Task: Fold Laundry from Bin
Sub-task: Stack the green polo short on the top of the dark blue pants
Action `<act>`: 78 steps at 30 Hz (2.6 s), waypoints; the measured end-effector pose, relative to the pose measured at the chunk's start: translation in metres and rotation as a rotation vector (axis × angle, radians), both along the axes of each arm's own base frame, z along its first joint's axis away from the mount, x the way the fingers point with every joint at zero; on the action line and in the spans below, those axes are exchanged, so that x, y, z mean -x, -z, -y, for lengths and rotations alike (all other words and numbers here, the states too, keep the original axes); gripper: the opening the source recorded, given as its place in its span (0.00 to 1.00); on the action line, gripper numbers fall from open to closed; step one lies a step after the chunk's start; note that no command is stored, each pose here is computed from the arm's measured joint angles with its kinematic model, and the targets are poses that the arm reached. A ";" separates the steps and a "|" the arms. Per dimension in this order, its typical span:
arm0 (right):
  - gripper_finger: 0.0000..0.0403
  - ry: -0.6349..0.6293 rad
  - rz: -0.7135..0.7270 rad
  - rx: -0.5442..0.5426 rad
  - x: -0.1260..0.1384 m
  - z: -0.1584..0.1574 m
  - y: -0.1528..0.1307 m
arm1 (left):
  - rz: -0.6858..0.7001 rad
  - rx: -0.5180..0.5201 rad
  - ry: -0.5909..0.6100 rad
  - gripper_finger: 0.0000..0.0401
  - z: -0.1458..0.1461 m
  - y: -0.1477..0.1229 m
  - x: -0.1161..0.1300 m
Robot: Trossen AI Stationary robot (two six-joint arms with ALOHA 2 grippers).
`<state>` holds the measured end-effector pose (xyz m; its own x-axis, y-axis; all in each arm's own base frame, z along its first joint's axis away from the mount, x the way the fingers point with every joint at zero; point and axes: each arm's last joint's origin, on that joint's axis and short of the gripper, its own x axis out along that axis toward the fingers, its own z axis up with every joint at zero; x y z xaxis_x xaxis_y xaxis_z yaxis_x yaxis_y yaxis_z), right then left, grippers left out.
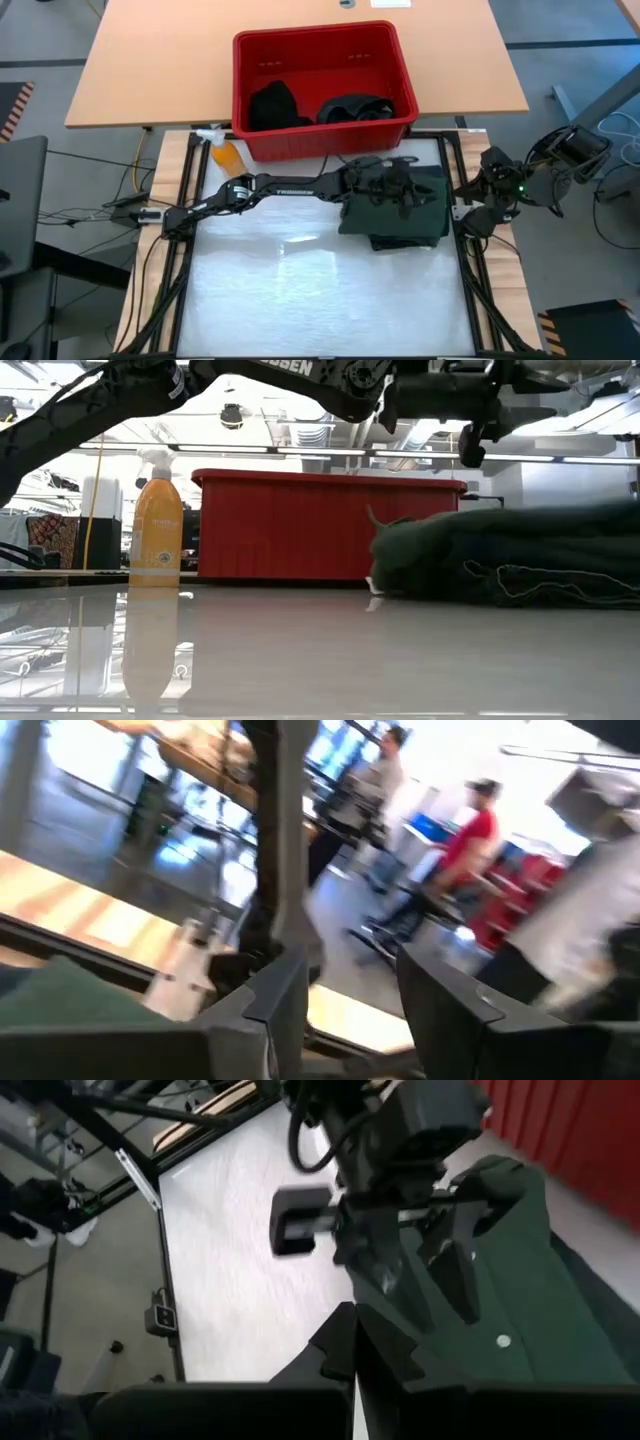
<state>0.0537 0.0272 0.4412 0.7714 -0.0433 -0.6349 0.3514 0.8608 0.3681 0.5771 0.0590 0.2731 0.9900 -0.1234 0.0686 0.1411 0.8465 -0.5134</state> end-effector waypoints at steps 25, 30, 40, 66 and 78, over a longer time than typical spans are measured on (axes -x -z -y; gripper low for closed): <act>0.31 0.597 -0.444 -0.239 -0.014 0.037 0.109 | -0.467 -0.519 -0.063 0.21 0.008 -0.182 0.174; 0.41 0.628 -0.637 -0.202 -0.036 0.066 0.129 | -0.440 -0.514 -0.089 0.21 0.010 -0.197 0.190; 0.59 0.583 -0.728 -0.340 -0.032 0.108 0.171 | -0.628 -0.479 -0.032 0.21 0.019 -0.180 0.198; 0.41 0.385 -0.842 -0.349 -0.053 0.136 0.236 | -0.677 -0.492 -0.051 0.21 0.022 -0.173 0.198; 0.05 0.367 -0.920 -0.077 -0.054 0.121 0.170 | -0.674 -0.506 -0.061 0.21 0.018 -0.174 0.198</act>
<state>0.1078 -0.0936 0.2709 -0.0762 -0.1142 -0.9905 0.7683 0.6265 -0.1313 0.3795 0.0406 0.4467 0.8051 0.0745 -0.5884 -0.1128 0.9932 -0.0285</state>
